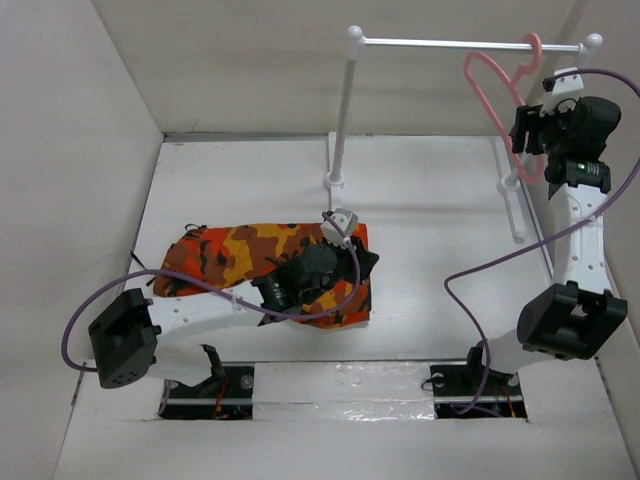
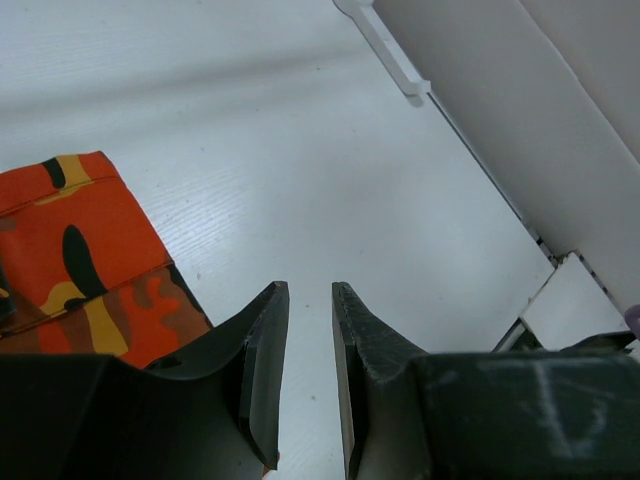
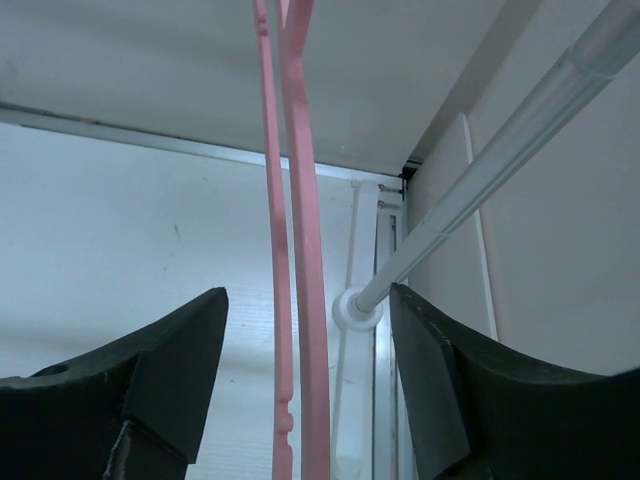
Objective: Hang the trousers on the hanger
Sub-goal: Pick up the hanger from the clothesline.
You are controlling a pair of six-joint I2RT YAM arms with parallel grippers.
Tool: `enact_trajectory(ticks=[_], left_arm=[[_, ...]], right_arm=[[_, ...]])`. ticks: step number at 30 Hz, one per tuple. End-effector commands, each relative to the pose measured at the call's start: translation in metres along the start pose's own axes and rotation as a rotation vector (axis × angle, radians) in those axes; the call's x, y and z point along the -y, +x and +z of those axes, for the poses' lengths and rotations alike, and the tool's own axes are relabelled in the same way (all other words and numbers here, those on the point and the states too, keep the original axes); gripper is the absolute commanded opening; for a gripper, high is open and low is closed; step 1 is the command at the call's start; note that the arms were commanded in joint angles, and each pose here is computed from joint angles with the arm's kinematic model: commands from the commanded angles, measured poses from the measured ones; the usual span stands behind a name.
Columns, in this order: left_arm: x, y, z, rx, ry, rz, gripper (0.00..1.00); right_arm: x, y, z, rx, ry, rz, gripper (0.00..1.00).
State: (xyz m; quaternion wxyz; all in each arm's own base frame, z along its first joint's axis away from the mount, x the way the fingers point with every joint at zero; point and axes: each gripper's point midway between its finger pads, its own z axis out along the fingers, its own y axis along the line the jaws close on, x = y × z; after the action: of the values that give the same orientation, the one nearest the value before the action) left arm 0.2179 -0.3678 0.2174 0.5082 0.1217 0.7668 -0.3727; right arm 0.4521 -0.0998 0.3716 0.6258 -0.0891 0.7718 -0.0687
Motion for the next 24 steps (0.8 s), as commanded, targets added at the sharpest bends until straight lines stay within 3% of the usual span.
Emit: enact_trajectory(ticks=[1,5,6,9,12,13,15,22,24], left_arm=[[0.007,-0.009,-0.005,0.060,0.050,-0.006,0.22],[0.002,-0.004,-0.005,0.057,0.039,0.007,0.22],[0.000,-0.003,-0.006,0.058,0.036,0.012,0.22],[0.000,-0.006,-0.008,0.070,0.040,0.023,0.22],[0.001,-0.003,-0.008,0.065,0.050,0.025,0.22],[0.001,-0.001,-0.007,0.060,0.052,0.025,0.22],[0.004,0.000,-0.006,0.057,0.067,0.019,0.23],[0.002,0.003,-0.004,0.050,0.058,0.022,0.23],[0.003,0.000,-0.004,0.056,0.059,0.019,0.30]], right_arm=[[0.009,-0.004,0.000,0.035,0.051,-0.017,0.70],[-0.001,0.008,0.005,0.031,0.012,0.008,0.46],[-0.003,0.009,0.005,0.032,0.003,0.016,0.33],[-0.008,0.008,0.000,0.050,-0.007,0.035,0.21],[-0.010,0.010,-0.004,0.051,-0.004,0.041,0.17],[-0.009,0.007,-0.007,0.061,0.001,0.036,0.08],[-0.009,0.005,-0.009,0.064,0.019,0.033,0.00],[-0.023,-0.027,-0.024,0.141,0.027,-0.008,0.00],[-0.022,-0.033,-0.032,0.147,0.060,-0.009,0.00]])
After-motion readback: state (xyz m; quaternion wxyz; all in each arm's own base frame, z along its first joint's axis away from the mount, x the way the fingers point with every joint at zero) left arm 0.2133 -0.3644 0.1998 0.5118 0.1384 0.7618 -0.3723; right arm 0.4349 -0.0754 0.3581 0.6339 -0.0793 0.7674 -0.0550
